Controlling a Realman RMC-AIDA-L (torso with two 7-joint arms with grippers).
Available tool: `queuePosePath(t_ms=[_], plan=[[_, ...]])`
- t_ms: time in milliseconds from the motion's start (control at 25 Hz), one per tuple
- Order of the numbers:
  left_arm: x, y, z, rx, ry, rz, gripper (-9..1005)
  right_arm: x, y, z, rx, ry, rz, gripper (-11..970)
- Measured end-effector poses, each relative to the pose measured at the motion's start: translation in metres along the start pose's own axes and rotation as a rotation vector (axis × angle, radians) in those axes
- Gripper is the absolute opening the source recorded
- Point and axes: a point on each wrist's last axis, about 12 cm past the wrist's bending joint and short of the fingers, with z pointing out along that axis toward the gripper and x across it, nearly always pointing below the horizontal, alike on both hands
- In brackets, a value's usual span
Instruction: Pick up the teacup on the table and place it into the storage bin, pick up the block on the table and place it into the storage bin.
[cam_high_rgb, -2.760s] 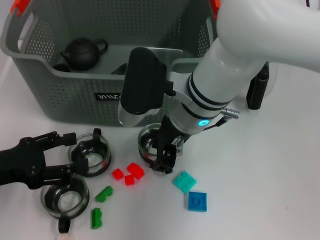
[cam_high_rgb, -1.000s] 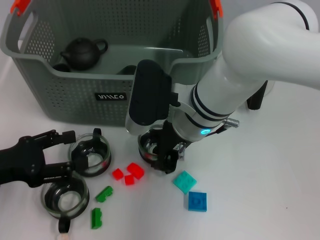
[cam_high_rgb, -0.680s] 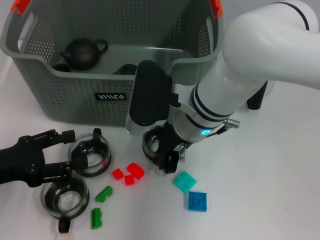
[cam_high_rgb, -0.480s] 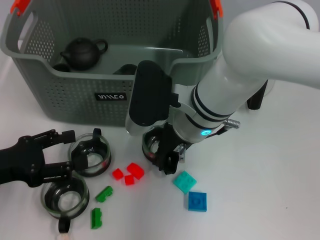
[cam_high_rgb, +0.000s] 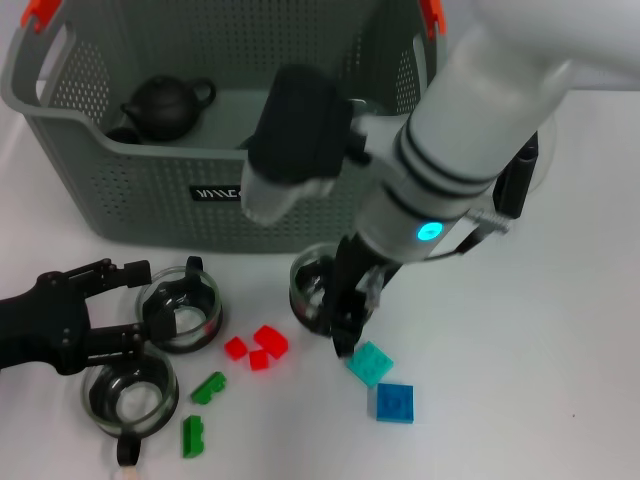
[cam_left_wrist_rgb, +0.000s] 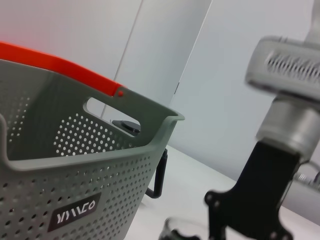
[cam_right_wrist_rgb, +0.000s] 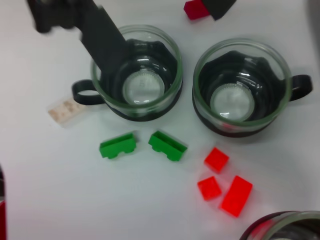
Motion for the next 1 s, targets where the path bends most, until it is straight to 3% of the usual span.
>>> queuePosePath(t_ms=[200,360,600,840,960,1000], plan=[[0.002,0.0,0.001,-0.003,-0.004,0.0,905,-0.005,0.005,-0.05,-0.012,-0.057,0.022,51],[0.003,0.001,0.001,-0.01,-0.002,0.0,905,-0.008,0.004,-0.096,-0.063,-0.199,0.038,51],[0.002,0.001,0.001,-0.01,-0.003,0.0,905,-0.005,-0.008,-0.143,-0.024,-0.383,0.053,51],[0.001,0.002,0.003,-0.007,-0.003,0.003,904,-0.004,-0.038,-0.168,0.127,-0.574,0.113,51],[0.0,0.002,0.004,-0.004,-0.005,0.005,904,-0.009,-0.061,-0.158,0.231,-0.596,0.159,50],[0.0,0.002,0.004,-0.003,-0.005,0.004,904,-0.009,-0.061,-0.158,0.231,-0.596,0.159,50]])
